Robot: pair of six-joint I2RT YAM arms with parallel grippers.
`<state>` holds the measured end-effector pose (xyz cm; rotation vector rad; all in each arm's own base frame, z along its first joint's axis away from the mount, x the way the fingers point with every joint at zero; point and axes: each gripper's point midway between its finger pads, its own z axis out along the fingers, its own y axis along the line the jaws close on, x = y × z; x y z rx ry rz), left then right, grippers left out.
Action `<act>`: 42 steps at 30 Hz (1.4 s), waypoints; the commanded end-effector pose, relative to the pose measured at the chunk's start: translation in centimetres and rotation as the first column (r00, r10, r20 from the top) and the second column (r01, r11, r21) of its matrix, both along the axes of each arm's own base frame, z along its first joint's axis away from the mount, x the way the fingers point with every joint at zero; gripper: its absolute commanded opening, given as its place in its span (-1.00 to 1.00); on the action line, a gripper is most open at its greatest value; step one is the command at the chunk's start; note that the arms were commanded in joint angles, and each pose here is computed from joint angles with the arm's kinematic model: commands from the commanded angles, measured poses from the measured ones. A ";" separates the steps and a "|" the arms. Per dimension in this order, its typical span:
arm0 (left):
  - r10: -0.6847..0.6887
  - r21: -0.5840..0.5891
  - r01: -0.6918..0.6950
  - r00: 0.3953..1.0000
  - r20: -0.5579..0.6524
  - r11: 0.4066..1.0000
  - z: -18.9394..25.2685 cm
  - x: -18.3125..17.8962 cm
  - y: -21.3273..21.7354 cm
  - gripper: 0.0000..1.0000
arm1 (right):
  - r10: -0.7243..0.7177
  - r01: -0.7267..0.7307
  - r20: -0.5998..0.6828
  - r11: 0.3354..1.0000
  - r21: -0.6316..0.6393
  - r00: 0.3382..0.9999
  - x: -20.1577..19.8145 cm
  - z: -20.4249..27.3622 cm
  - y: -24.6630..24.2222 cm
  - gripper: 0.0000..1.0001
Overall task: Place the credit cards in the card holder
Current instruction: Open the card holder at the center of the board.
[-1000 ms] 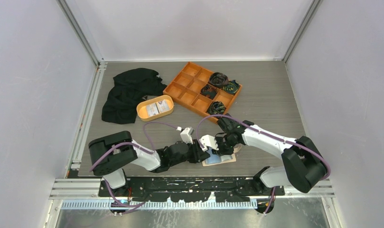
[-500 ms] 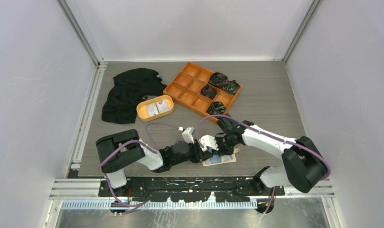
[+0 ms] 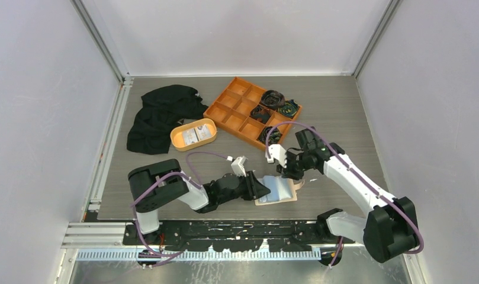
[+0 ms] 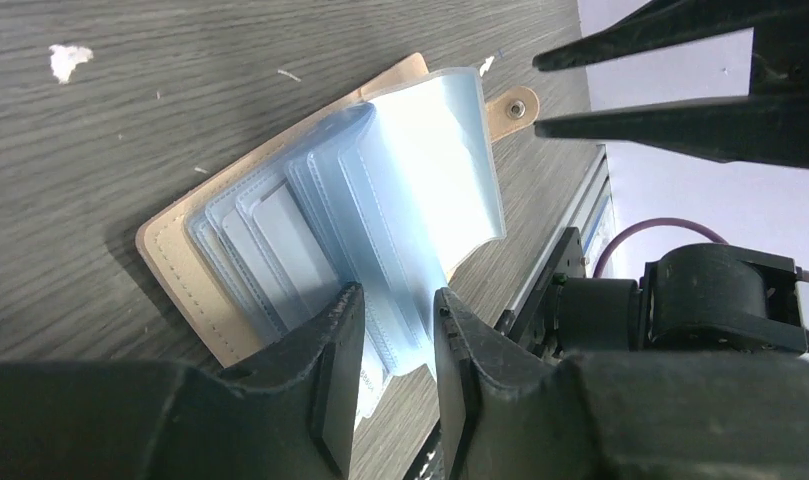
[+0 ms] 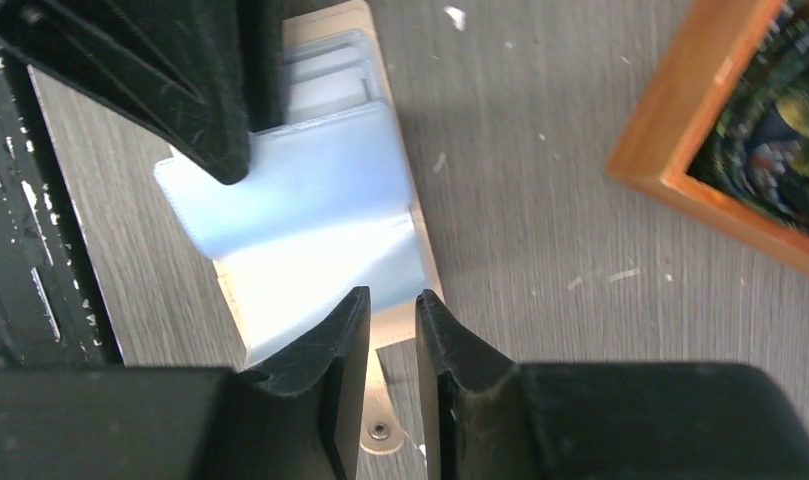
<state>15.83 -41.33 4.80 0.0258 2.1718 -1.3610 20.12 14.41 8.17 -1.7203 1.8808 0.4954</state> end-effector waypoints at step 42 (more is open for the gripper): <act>-0.312 -0.009 0.317 0.937 0.158 0.948 4.3 -1.3 -11.3 -0.11 | -0.290 0.348 -0.200 0.849 0.397 0.936 1.7 8.5 -2.4 -0.36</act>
